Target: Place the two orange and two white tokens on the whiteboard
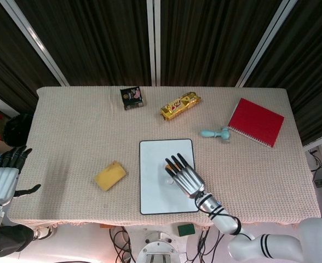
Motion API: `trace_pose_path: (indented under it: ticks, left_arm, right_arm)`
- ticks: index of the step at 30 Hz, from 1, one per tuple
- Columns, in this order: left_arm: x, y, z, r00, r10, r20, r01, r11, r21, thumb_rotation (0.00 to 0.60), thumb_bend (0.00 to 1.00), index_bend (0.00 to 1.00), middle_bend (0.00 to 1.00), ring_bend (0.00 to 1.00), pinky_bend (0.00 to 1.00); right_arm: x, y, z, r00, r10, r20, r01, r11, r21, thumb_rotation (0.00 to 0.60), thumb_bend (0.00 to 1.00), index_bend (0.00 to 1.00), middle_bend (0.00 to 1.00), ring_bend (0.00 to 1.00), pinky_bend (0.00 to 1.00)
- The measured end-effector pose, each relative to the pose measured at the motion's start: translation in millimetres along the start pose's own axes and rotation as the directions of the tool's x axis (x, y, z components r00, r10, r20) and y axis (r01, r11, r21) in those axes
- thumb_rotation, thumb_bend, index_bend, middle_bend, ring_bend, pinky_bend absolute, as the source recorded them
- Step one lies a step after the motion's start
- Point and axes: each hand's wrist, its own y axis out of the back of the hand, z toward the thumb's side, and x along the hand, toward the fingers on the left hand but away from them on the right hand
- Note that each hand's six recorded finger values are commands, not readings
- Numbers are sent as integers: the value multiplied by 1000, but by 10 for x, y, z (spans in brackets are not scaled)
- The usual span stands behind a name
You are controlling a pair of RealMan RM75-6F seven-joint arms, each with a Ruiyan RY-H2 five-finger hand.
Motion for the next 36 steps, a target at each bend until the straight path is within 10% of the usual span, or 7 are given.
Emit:
trace_pose_path:
  ticks: [14,24,36]
  left_arm:
    - [-8,11,3,1000,5,4,-5,1000,-3,479,95,83,37,0,95]
    - [-34,37,26,1000,21,8,-21,1000,-3,474,95,83,37,0,95]
    - [-69,22,88,1000,26,10,-27,999,18,477,95,82,38,0,95]
  right_arm:
    - [247,186,-165,999,-53,14,53,998,-33,600,353,145,10,0,0]
    - [991,324,-1024,968,-148,205,176,976,-131,600,337,0,0,0,0]
    - [2548,-84,-2187,794,-135,592,299,935,-188,600,330,0,0,0,0]
